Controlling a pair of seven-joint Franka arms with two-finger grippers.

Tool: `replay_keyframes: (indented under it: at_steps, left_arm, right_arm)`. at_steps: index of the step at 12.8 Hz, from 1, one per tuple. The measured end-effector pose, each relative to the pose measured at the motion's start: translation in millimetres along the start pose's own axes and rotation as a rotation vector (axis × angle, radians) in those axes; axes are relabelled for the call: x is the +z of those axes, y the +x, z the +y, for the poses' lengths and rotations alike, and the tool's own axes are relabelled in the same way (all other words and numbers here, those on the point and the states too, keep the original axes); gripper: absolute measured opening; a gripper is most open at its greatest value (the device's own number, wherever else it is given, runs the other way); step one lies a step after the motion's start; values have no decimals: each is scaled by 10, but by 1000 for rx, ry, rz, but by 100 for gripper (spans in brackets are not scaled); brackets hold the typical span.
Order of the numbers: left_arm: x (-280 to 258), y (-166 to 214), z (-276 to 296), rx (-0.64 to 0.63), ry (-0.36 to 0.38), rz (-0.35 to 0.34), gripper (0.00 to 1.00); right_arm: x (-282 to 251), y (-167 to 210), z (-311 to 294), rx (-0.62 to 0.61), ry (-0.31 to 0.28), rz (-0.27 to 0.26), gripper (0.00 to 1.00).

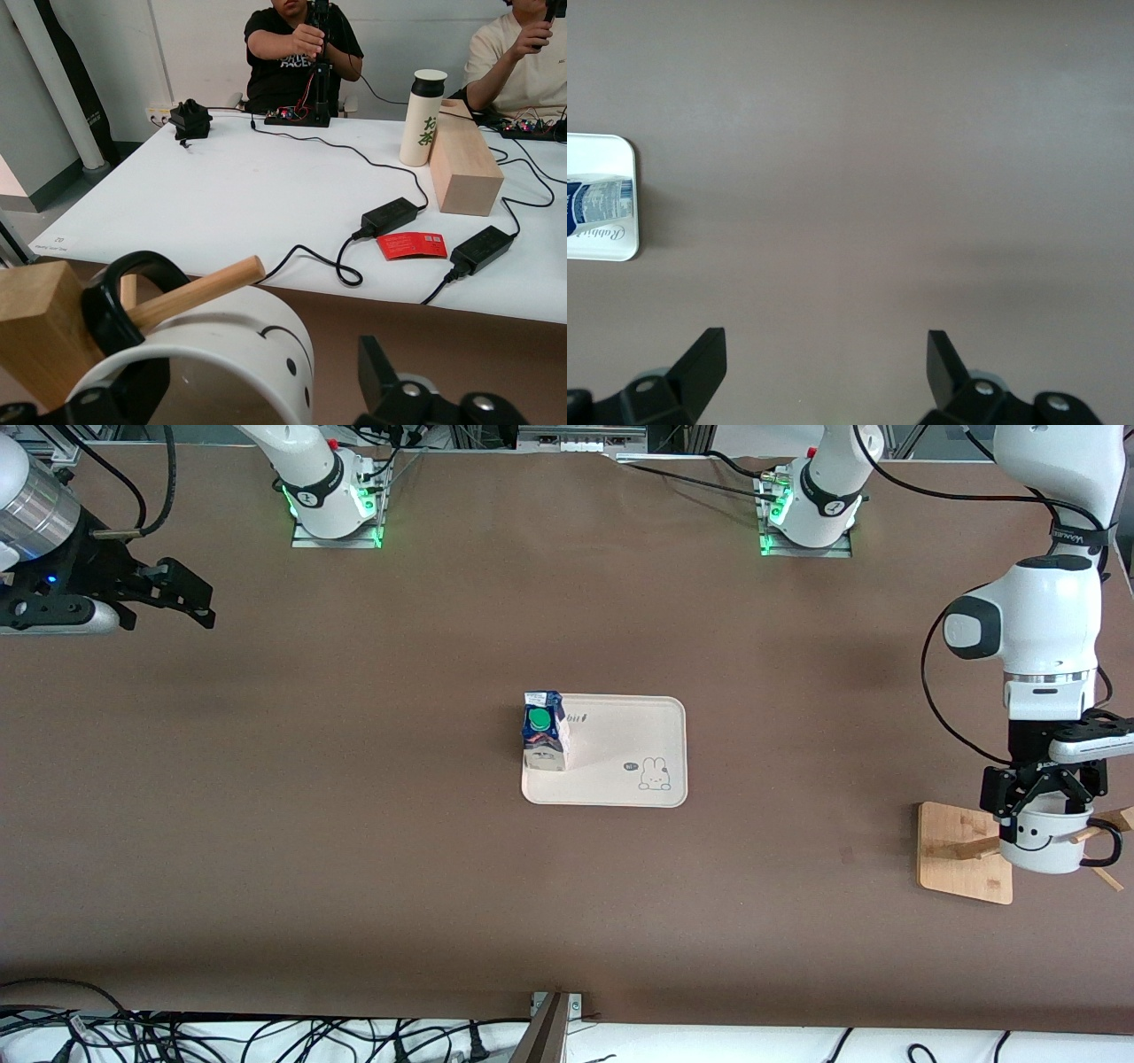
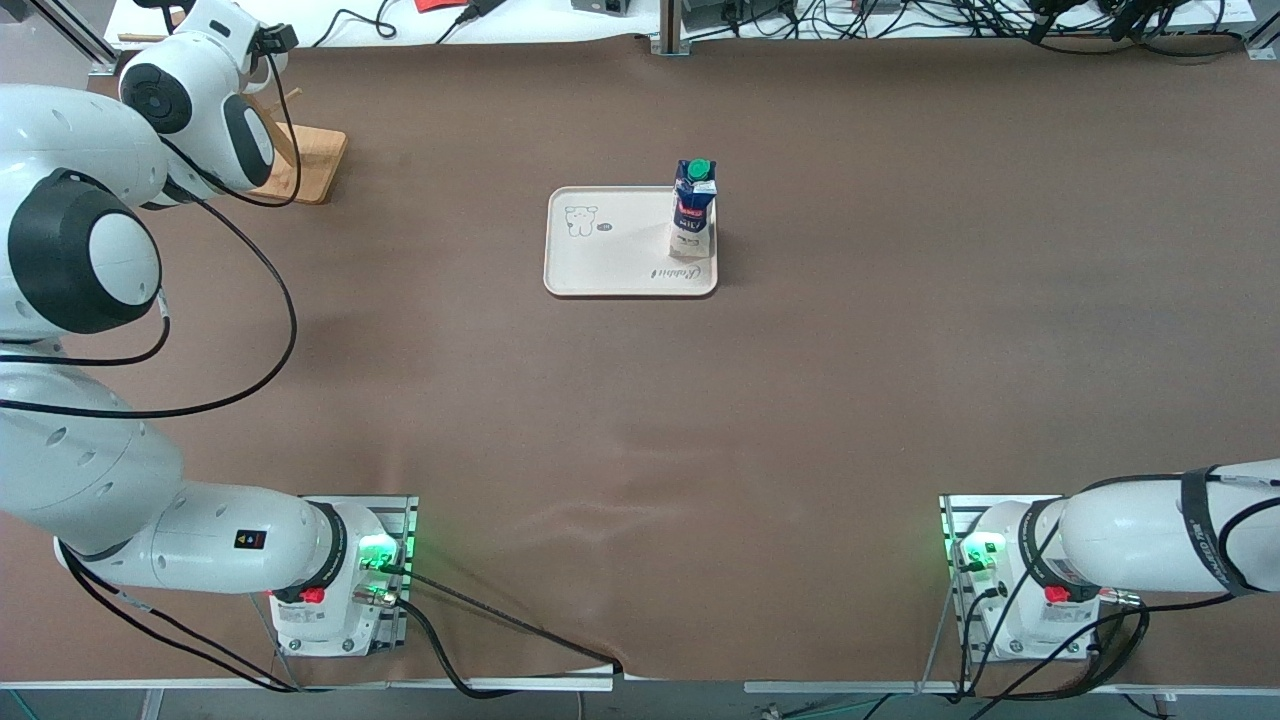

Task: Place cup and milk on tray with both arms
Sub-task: 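Close the left gripper on the mug rim, then lift the mug off the wooden mug tree with the left gripper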

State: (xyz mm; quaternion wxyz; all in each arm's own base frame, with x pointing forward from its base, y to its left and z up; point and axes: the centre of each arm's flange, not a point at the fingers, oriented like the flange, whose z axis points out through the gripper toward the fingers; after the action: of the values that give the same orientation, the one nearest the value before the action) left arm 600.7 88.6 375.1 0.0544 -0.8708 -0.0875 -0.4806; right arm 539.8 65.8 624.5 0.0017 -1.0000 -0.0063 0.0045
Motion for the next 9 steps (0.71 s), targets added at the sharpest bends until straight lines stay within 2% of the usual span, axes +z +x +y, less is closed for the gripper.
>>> replay_keyframes:
  at_steps: [1,2,4,6,8,9]
  left_arm:
    - [7,-10,1,1,0,-2,90]
    - [19,-27,5,2,0,-5,81]
    - [41,-75,61,8,-7,-15,52]
    - [42,-110,166,14,-24,-21,30]
    - [40,-163,265,19,-40,-31,11]
    - [36,-178,302,21,-46,-33,8]
  right_arm:
    - [0,4,32,6,0,0,100]
    - [0,5,39,7,0,0,100]
    - [0,4,37,7,0,0,100]
    - [0,4,37,7,0,0,100]
    - [0,4,36,7,0,0,100]
    - [0,4,36,7,0,0,100]
